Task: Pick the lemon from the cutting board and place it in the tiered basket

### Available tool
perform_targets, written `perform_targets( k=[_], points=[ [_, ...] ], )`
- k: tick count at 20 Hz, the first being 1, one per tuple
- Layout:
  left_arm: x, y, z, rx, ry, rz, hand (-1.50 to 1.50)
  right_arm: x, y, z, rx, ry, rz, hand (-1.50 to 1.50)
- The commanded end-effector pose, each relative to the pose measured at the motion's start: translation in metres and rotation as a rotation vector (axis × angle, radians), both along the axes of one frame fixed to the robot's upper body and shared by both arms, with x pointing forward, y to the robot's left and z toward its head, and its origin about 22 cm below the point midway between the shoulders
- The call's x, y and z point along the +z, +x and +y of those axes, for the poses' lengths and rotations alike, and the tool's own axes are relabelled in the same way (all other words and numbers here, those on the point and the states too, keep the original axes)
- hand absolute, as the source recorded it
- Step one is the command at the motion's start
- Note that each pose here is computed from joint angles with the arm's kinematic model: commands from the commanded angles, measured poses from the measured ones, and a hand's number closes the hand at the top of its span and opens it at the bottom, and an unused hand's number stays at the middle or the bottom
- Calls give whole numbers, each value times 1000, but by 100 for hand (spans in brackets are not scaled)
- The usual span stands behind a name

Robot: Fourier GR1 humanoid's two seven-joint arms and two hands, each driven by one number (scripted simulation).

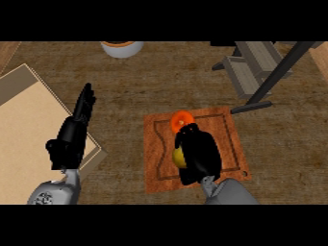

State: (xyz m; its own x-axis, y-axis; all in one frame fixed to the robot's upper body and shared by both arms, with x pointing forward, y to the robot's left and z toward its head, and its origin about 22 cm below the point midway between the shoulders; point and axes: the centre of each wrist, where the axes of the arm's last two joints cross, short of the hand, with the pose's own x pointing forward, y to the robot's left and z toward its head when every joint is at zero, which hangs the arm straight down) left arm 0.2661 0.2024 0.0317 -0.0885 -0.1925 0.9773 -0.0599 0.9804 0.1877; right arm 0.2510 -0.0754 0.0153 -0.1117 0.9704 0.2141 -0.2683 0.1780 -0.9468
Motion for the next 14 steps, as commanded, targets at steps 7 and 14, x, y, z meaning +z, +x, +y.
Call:
perform_targets(
  k=[7, 14],
  points=[
    [9, 6, 7, 26, 1, 5, 0, 122, 34, -36, 44, -425, 133, 150],
    [-8, 6, 7, 0, -12, 0, 0, 180, 35, -59, -90, -383, -13, 150]
  ],
)
